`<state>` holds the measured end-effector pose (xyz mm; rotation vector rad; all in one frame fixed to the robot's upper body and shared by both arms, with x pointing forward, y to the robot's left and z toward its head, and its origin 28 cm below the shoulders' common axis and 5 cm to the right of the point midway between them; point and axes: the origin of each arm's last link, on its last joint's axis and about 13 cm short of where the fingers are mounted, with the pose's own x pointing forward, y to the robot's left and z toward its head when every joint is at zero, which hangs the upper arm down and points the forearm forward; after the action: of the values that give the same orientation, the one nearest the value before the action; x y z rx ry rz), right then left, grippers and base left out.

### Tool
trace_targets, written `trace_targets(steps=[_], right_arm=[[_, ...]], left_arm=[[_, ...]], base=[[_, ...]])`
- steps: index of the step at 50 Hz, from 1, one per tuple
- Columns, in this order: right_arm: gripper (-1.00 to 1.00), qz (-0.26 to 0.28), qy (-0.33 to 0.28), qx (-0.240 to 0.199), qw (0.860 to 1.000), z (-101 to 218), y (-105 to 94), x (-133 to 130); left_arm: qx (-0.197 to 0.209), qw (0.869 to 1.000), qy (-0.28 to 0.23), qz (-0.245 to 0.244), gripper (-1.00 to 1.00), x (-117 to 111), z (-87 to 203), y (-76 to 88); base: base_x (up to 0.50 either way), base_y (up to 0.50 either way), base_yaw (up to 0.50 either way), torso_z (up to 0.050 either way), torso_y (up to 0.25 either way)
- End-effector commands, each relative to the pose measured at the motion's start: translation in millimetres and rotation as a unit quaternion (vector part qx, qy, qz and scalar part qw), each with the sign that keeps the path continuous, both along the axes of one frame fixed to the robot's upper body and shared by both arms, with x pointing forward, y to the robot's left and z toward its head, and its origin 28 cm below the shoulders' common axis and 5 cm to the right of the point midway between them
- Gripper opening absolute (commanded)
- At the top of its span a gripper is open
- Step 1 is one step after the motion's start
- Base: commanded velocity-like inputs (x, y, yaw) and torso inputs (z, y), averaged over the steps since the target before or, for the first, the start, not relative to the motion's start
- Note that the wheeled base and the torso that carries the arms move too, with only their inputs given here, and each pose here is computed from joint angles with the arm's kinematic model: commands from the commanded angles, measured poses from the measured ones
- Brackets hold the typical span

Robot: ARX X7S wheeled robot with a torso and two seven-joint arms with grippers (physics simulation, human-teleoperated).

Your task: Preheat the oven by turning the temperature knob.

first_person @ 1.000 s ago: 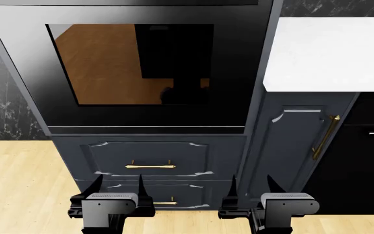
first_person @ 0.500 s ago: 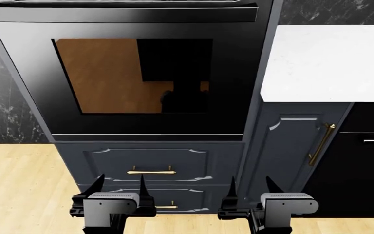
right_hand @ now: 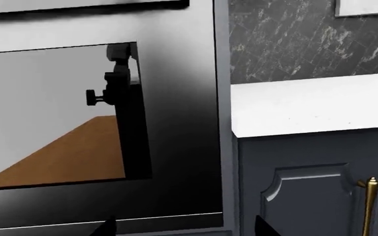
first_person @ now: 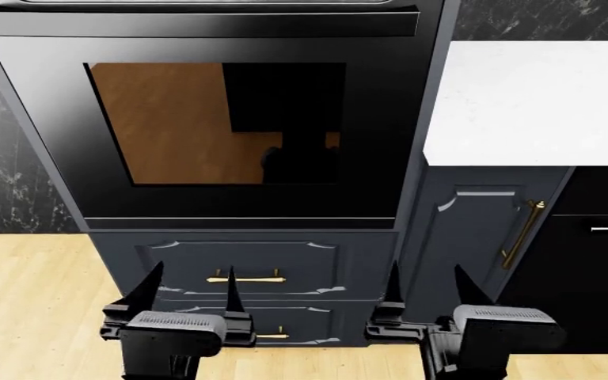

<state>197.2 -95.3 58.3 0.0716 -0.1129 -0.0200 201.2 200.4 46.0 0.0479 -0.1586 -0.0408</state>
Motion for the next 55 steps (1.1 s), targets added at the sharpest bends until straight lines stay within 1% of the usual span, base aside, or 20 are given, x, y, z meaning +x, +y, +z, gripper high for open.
trace_targets(steps=[1, 2, 4, 5, 6, 8, 10, 11, 17, 21, 29, 33, 35, 55], right_arm=[[1.0, -0.019, -0.167, 0.051, 0.984, 113, -1.1, -61], [1.0, -0.028, -0.171, 0.048, 0.984, 116, -2.4, -62], [1.0, -0.016, -0.194, 0.059, 0.979, 127, -2.9, -69], [1.0, -0.026, -0.199, 0.033, 0.979, 129, -5.1, -71], [1.0, -0.022, -0.196, 0.023, 0.98, 129, -4.0, -73], [1.0, -0.011, -0.192, 0.019, 0.981, 128, 0.2, -76], [1.0, -0.003, -0.193, 0.019, 0.981, 129, 2.5, -78], [1.0, -0.001, -0.194, 0.02, 0.981, 130, 2.9, -78], [1.0, 0.013, -0.201, 0.015, 0.979, 133, 5.9, -80], [1.0, 0.021, -0.206, 0.014, 0.978, 133, 6.8, -83], [1.0, 0.022, -0.208, 0.016, 0.978, 136, 7.4, -85], [1.0, 0.035, -0.212, 0.016, 0.977, 135, 7.6, -87], [1.0, 0.037, -0.214, 0.017, 0.976, 136, 7.3, -87], [1.0, 0.039, -0.213, 0.02, 0.976, 137, 8.4, -86]], left_arm=[[0.069, 0.984, -0.161, 0.024, 1.0, -56, 86, 6.1], [0.075, 0.982, -0.172, 0.031, 1.0, -60, 92, 7.3], [0.098, 0.974, -0.199, 0.048, 1.0, -77, 114, 7.8], [0.109, 0.97, -0.211, 0.048, 1.0, -82, 119, 7.0], [0.12, 0.967, -0.216, 0.054, 1.0, -85, 120, 7.1], [0.113, 0.965, -0.226, 0.068, 1.0, -88, 122, 9.6], [0.089, 0.966, -0.228, 0.087, 1.0, -87, 122, 14.3], [0.088, 0.965, -0.225, 0.098, 1.0, -88, 122, 16.8], [0.077, 0.966, -0.22, 0.112, 1.0, -86, 122, 19.0], [0.076, 0.964, -0.224, 0.12, 1.0, -86, 122, 19.8], [0.085, 0.963, -0.232, 0.111, 1.0, -88, 122, 17.9], [0.087, 0.962, -0.233, 0.112, 1.0, -90, 122, 18.0], [0.091, 0.962, -0.235, 0.104, 1.0, -90, 122, 16.8], [0.09, 0.963, -0.228, 0.109, 1.0, -89, 122, 18.7]], base=[[0.0, 0.0, 0.0, 0.0, 0.0], [0.0, 0.0, 0.0, 0.0, 0.0], [0.0, 0.0, 0.0, 0.0, 0.0], [0.0, 0.0, 0.0, 0.0, 0.0], [0.0, 0.0, 0.0, 0.0, 0.0], [0.0, 0.0, 0.0, 0.0, 0.0], [0.0, 0.0, 0.0, 0.0, 0.0], [0.0, 0.0, 0.0, 0.0, 0.0], [0.0, 0.0, 0.0, 0.0, 0.0], [0.0, 0.0, 0.0, 0.0, 0.0], [0.0, 0.0, 0.0, 0.0, 0.0], [0.02, 0.0, 0.0, 0.0, 0.0], [0.14, 0.0, 0.0, 0.0, 0.0], [0.38, 0.0, 0.0, 0.0, 0.0]])
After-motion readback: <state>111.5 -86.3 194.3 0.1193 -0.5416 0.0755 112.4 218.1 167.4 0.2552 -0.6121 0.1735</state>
